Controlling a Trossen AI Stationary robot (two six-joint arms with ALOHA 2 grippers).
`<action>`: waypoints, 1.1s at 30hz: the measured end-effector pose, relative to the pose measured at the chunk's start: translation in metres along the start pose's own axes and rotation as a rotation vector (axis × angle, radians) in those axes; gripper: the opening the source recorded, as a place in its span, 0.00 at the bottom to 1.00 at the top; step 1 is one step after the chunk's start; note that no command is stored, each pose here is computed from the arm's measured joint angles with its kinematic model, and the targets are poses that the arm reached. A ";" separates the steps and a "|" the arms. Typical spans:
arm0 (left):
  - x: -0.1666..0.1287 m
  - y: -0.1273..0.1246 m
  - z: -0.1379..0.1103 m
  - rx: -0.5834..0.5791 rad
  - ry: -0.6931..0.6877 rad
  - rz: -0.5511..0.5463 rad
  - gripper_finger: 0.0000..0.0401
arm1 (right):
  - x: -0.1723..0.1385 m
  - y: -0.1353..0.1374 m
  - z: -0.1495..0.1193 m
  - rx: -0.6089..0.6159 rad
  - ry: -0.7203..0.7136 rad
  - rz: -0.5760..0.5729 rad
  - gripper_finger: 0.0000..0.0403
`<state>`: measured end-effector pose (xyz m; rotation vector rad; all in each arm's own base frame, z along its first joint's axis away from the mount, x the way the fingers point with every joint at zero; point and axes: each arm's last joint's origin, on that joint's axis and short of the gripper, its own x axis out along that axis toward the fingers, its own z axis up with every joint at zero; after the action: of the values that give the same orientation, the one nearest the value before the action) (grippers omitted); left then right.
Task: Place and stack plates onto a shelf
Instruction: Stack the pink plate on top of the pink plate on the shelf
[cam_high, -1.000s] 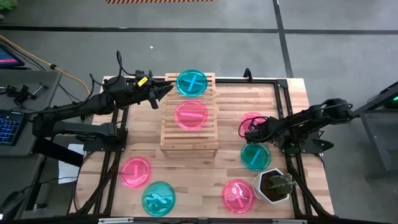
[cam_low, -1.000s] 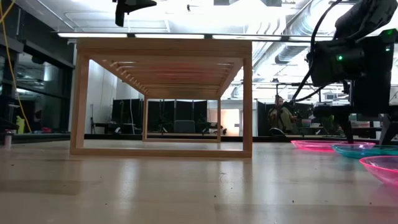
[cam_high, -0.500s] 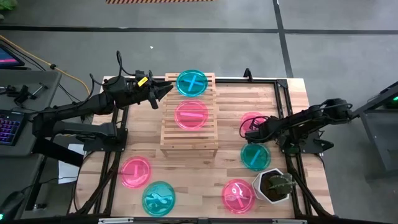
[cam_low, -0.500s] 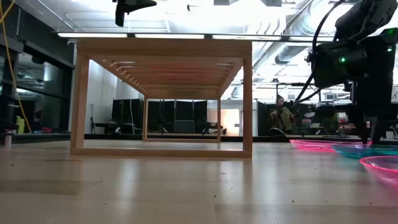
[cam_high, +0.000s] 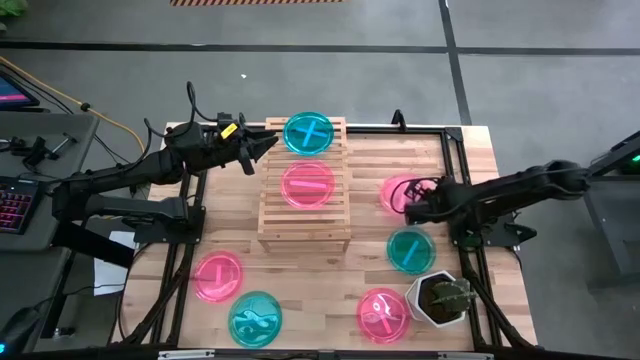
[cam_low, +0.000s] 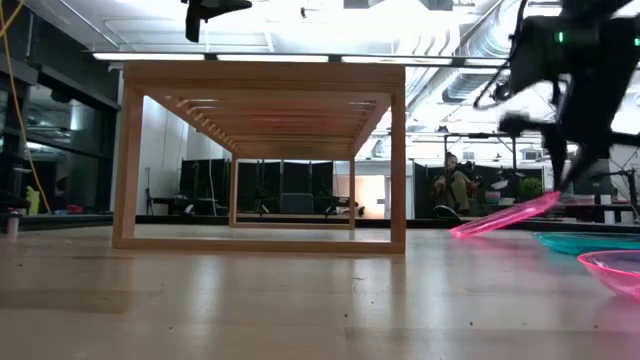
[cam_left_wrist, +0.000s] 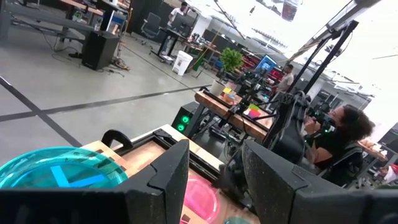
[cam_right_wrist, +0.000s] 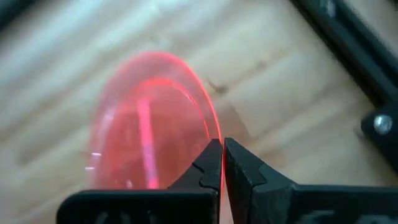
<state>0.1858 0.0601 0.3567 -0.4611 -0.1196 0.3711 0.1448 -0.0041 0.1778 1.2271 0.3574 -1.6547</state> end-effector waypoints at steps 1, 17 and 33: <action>0.000 0.000 0.000 0.000 0.000 0.000 0.35 | -0.006 0.003 0.004 -0.001 -0.017 0.029 0.00; 0.000 0.000 0.000 0.000 -0.002 0.004 0.35 | -0.058 0.042 0.058 -0.286 -0.081 0.039 0.00; 0.000 0.000 0.000 0.000 -0.002 0.004 0.35 | 0.023 -0.012 -0.007 -0.097 0.240 0.007 0.25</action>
<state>0.1858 0.0602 0.3567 -0.4610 -0.1209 0.3751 0.1394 -0.0060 0.1515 1.3546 0.5740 -1.4697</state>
